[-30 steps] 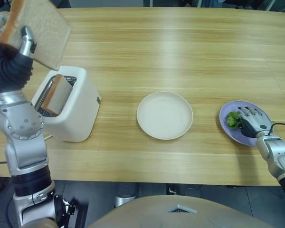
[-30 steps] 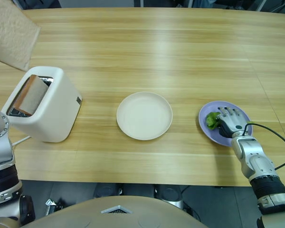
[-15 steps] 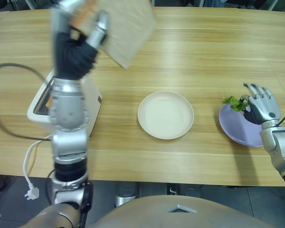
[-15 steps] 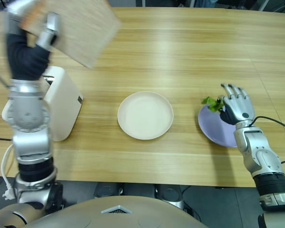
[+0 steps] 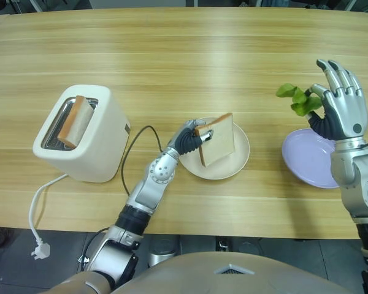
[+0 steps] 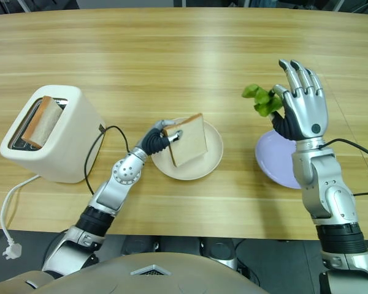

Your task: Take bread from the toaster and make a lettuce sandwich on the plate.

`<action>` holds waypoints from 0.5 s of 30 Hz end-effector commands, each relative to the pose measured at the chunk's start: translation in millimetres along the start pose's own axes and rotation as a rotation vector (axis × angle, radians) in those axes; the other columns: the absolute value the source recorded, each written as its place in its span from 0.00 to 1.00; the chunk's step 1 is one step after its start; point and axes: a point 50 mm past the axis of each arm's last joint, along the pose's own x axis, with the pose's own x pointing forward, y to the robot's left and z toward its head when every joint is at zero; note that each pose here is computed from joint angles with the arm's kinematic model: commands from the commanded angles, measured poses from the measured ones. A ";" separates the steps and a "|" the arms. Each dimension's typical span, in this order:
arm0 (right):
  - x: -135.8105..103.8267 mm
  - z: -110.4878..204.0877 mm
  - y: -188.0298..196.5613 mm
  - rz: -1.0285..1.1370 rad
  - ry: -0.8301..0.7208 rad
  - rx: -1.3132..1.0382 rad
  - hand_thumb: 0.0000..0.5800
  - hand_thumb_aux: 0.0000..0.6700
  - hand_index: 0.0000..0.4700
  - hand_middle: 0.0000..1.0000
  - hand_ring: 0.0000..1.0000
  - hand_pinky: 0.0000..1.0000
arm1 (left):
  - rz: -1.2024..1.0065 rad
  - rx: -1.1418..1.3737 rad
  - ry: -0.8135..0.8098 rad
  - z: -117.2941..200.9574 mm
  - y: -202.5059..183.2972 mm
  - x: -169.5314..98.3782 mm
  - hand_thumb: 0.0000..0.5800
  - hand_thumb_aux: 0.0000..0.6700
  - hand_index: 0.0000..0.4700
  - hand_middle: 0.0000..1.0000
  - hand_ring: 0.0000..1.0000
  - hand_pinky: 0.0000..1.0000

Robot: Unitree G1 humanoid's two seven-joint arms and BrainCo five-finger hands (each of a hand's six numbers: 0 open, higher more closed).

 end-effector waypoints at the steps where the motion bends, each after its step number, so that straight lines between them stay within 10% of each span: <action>1: 5.5 28.1 7.6 0.017 -0.090 0.055 1.00 1.00 0.98 0.00 0.00 0.00 | -0.017 -0.007 0.069 -21.5 -7.4 5.7 1.00 1.00 0.98 1.00 1.00 1.00; 6: 11.1 55.1 23.2 0.050 -0.163 0.111 1.00 1.00 0.98 0.00 0.00 0.00 | -0.115 0.084 0.185 -47.4 -25.0 7.2 1.00 1.00 0.98 1.00 1.00 1.00; 7: 12.3 61.7 29.0 0.066 -0.183 0.123 1.00 1.00 0.98 0.00 0.00 0.00 | -0.131 0.152 0.216 -53.5 -26.8 5.5 0.92 0.73 0.71 1.00 1.00 1.00; 8: 13.3 66.8 34.4 0.080 -0.201 0.132 1.00 1.00 0.98 0.00 0.00 0.00 | -0.136 0.201 0.236 -57.8 -27.1 4.1 0.92 0.73 0.71 1.00 1.00 1.00; 9: 13.9 69.9 37.6 0.089 -0.212 0.136 1.00 1.00 0.98 0.00 0.00 0.00 | -0.136 0.230 0.246 -60.2 -27.0 3.5 0.00 0.00 0.00 1.00 1.00 1.00; 13: 18.8 88.2 64.9 0.148 -0.262 0.157 1.00 1.00 0.98 0.00 0.00 0.00 | -0.044 0.269 0.195 -53.4 -13.4 0.5 0.00 0.00 0.00 0.32 0.32 0.32; 14: 19.9 91.3 73.3 0.168 -0.268 0.153 1.00 1.00 0.98 0.00 0.00 0.00 | -0.026 0.286 0.175 -49.9 -10.1 -2.1 0.00 0.00 0.00 0.32 0.32 0.32; 15: 20.4 93.5 80.7 0.187 -0.273 0.150 1.00 1.00 0.98 0.00 0.00 0.00 | -0.011 0.290 0.157 -46.1 -7.5 -5.4 0.00 0.00 0.00 0.00 0.00 0.00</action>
